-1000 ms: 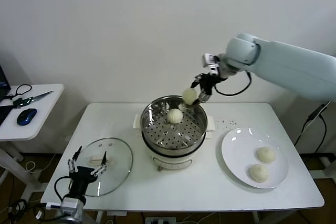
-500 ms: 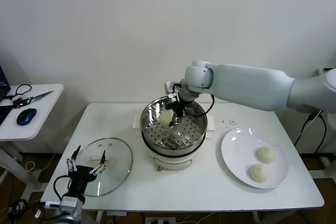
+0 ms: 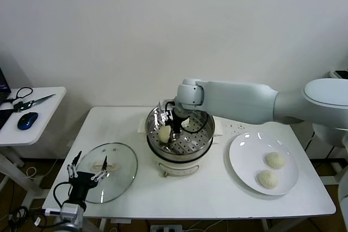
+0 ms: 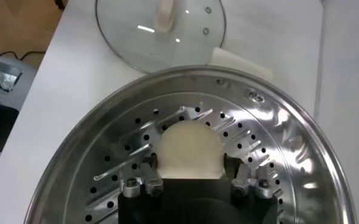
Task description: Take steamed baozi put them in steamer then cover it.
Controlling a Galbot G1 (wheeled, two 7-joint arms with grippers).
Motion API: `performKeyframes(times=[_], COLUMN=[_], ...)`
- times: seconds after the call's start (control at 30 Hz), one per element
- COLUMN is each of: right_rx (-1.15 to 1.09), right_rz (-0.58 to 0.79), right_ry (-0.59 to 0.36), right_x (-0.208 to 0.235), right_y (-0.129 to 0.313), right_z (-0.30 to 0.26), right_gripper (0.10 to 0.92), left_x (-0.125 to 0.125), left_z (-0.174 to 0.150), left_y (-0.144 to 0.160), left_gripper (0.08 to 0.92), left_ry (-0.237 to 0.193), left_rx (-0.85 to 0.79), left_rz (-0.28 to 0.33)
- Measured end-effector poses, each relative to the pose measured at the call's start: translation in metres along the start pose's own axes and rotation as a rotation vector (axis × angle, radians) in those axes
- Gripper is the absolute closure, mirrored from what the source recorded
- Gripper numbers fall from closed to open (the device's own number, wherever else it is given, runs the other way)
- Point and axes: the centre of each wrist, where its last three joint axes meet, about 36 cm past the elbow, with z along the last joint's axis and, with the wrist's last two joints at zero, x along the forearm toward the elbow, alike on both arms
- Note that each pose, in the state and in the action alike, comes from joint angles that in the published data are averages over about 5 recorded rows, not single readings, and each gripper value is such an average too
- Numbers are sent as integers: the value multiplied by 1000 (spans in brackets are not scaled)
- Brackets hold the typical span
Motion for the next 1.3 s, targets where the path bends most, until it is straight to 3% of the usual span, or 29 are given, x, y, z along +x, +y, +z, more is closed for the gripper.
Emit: performKeyframes(times=[0.1, 0.43, 0.93, 1.3], right_rx=[-3, -6, -17, -109], right_rz=[3, 24, 9, -36], right_ry=[-1, -8, -6, 23], right_x=[1, 41, 145, 120], right_y=[0, -7, 26, 103], right_z=[0, 23, 145, 258], right_gripper=[210, 199, 200, 200], left_x=[0, 1, 0, 1], left_z=[0, 0, -2, -2], left_y=[0, -1, -3, 0], left_gripper=[177, 177, 177, 177], left_ry=[1, 1, -1, 12], left_rx=[0, -2, -4, -8], left_rz=[0, 2, 3, -10])
